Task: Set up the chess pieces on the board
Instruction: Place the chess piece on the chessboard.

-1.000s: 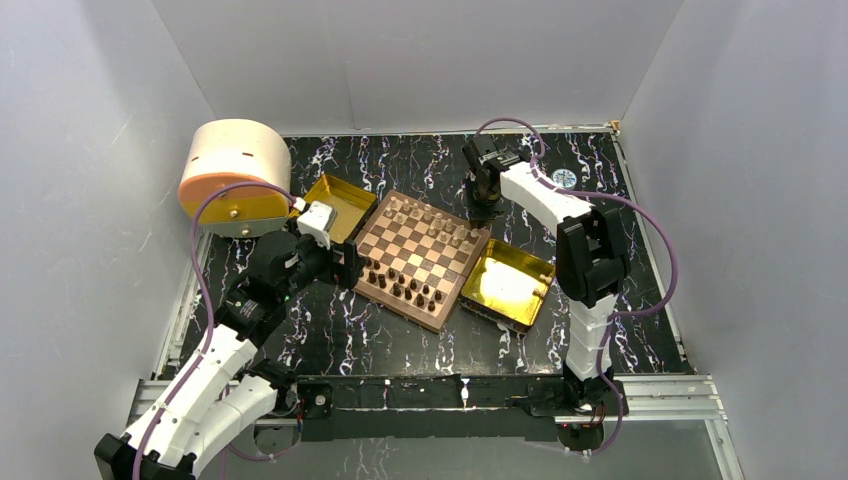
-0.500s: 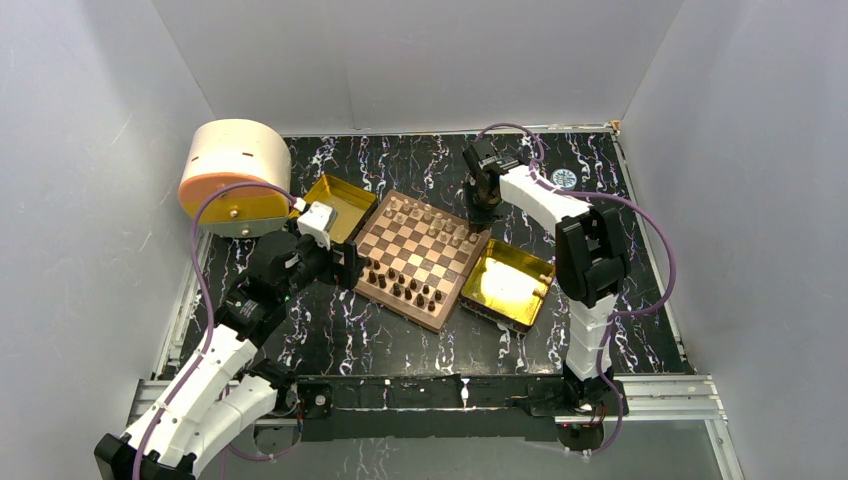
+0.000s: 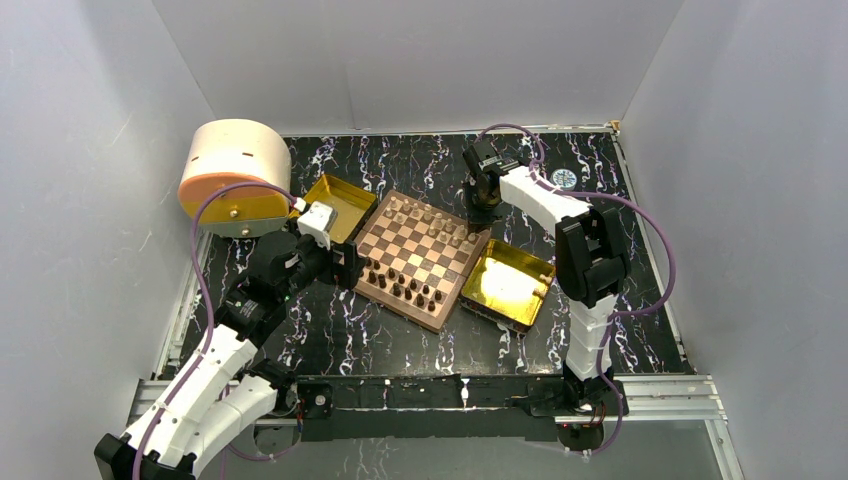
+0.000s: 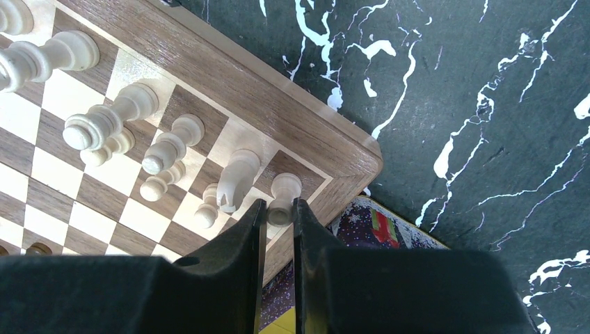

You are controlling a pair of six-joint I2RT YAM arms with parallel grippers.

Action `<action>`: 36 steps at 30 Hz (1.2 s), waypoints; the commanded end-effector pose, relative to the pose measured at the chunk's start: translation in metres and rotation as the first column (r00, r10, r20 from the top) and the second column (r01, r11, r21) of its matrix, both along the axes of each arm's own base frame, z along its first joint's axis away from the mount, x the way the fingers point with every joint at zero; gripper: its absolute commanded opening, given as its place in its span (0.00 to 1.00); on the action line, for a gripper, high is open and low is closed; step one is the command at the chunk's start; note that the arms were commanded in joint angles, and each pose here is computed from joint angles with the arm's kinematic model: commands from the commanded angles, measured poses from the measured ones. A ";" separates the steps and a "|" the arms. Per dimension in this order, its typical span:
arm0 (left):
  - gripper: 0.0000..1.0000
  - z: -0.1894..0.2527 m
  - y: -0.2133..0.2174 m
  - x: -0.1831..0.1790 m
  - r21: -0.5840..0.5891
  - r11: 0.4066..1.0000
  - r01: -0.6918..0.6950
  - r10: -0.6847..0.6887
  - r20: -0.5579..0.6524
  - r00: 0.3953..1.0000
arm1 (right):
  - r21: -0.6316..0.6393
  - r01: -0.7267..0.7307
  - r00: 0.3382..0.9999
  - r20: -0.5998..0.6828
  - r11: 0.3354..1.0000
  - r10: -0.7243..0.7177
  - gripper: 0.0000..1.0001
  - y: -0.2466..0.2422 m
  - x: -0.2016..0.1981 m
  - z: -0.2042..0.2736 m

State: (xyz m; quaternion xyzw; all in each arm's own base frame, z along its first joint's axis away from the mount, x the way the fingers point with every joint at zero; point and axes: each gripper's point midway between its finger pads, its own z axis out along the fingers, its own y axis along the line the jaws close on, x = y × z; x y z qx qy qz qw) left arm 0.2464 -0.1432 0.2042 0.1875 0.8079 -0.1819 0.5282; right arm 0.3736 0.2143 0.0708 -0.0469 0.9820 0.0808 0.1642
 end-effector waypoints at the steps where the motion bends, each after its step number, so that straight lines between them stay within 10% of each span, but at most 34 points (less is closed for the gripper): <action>1: 0.94 0.003 0.003 0.000 0.005 1.000 -0.007 0.007 0.023 1.000 | -0.007 0.004 1.000 0.010 1.000 -0.004 0.25 -0.001 -0.001 0.001; 36: 0.94 -0.003 0.002 0.001 0.012 1.000 0.000 0.000 0.001 1.000 | 0.020 0.002 0.997 0.082 1.000 -0.003 0.45 -0.004 -0.001 0.039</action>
